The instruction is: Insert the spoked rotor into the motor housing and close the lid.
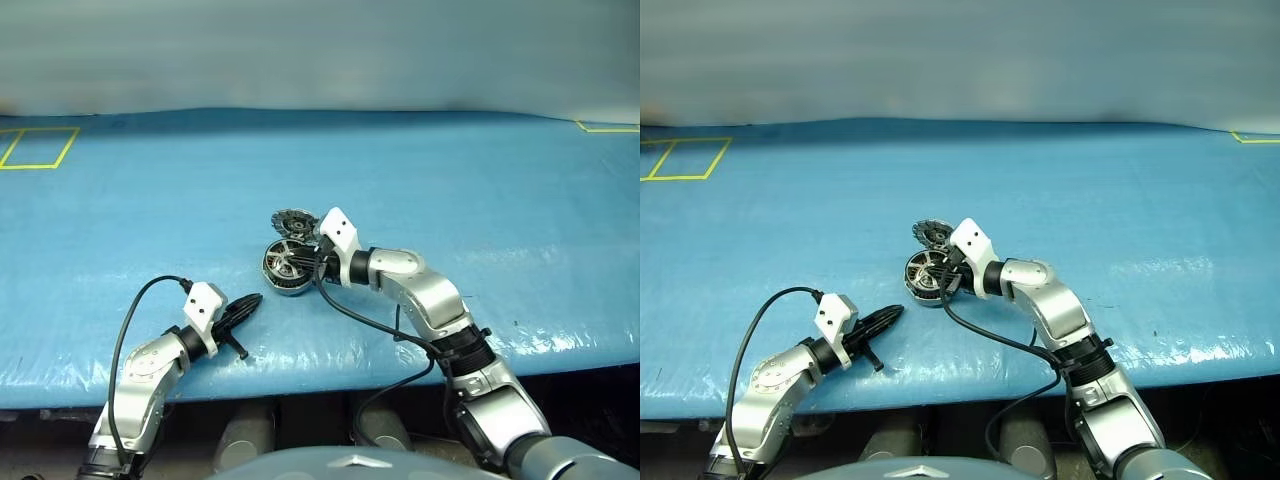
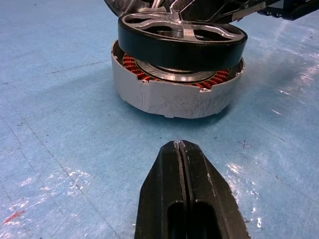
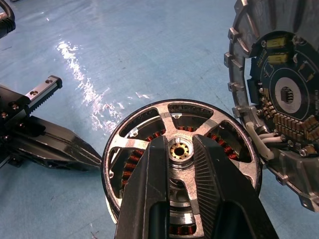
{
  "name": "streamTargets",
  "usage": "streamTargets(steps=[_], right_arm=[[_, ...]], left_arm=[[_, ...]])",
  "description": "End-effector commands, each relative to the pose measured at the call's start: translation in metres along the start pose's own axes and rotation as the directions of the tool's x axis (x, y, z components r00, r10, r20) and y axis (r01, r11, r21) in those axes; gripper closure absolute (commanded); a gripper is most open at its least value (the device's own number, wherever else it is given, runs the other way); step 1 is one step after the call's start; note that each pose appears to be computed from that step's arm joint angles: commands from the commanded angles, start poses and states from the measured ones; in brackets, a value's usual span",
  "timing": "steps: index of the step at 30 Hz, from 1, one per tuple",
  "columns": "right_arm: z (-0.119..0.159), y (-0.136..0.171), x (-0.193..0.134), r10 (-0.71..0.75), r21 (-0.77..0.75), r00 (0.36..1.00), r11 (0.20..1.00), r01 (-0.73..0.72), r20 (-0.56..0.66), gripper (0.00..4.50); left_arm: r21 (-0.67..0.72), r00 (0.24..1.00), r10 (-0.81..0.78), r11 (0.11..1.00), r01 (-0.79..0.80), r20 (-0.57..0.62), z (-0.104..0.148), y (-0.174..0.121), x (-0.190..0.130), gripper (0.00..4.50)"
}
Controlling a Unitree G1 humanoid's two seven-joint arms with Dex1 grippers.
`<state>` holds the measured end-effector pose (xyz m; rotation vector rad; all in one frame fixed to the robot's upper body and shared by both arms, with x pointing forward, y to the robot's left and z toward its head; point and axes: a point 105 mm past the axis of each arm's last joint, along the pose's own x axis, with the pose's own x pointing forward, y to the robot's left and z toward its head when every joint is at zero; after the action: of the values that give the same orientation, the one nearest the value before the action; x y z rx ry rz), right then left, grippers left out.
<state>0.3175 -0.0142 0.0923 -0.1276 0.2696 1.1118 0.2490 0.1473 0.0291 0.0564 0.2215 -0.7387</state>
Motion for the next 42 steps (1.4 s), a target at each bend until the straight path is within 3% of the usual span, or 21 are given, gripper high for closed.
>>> streamTargets(steps=[1, 2, 6, 10, 14, 21, 24, 30, 35, 36, 37, 42], right_arm=[[0.014, 0.002, 0.000, 0.017, -0.052, 0.999, 0.999, -0.015, 0.036, 4.14], [0.013, 0.002, 0.000, 0.019, -0.058, 0.999, 0.998, -0.017, 0.031, 4.14], [0.012, 0.005, 0.000, 0.035, -0.078, 0.999, 0.996, -0.033, 0.023, 2.86], [0.026, 0.006, -0.002, 0.031, -0.048, 0.994, 0.999, -0.027, 0.102, 1.60], [0.034, 0.009, -0.006, 0.053, -0.035, 0.989, 0.998, -0.049, 0.141, 1.60], [0.021, 0.012, -0.021, 0.071, -0.041, 0.994, 0.997, -0.068, 0.089, 1.60], [0.011, 0.005, -0.028, 0.023, -0.015, 0.998, 1.000, -0.022, 0.065, 2.22], [0.001, -0.008, -0.036, -0.061, -0.027, 0.998, 0.998, 0.061, 0.017, 4.11], [0.002, -0.018, -0.041, -0.113, -0.026, 0.993, 0.993, 0.113, 0.022, 4.11], [0.002, -0.023, -0.042, -0.137, -0.028, 0.990, 0.990, 0.137, 0.015, 4.29], [0.000, -0.028, -0.043, -0.161, -0.035, 0.987, 0.986, 0.161, 0.003, 4.47], [-0.014, -0.066, -0.044, -0.336, -0.133, 0.936, 0.938, 0.321, -0.108, 4.49]], left_arm=[[0.023, 1.000, -0.001, 1.000, 0.000, 0.029, 0.007, -0.001, 0.001, 4.50], [0.023, 1.000, 0.000, 1.000, 0.000, 0.029, 0.007, -0.001, 0.001, 4.50], [0.023, 1.000, 0.000, 1.000, 0.000, 0.028, 0.007, -0.001, 0.001, 4.50], [0.022, 1.000, 0.000, 1.000, 0.000, 0.028, 0.007, -0.001, 0.001, 4.50], [0.020, 1.000, -0.002, 1.000, 0.001, 0.029, 0.007, -0.002, 0.001, 4.50], [0.018, 0.999, 0.002, 1.000, -0.002, 0.032, 0.007, -0.002, 0.001, 4.50], [0.015, 1.000, 0.000, 1.000, -0.001, 0.029, 0.006, -0.002, 0.001, 4.50], [0.016, 0.999, -0.005, 1.000, 0.004, 0.034, 0.008, -0.002, 0.003, 4.50], [0.017, 0.999, -0.005, 1.000, 0.004, 0.034, 0.008, -0.001, 0.003, 4.50], [0.017, 0.999, -0.004, 1.000, 0.004, 0.034, 0.008, -0.001, 0.003, 4.50], [0.017, 0.999, -0.004, 1.000, 0.003, 0.034, 0.008, -0.001, 0.003, 4.50], [0.014, 0.999, 0.001, 1.000, -0.002, 0.036, 0.007, -0.001, 0.004, 4.50]])
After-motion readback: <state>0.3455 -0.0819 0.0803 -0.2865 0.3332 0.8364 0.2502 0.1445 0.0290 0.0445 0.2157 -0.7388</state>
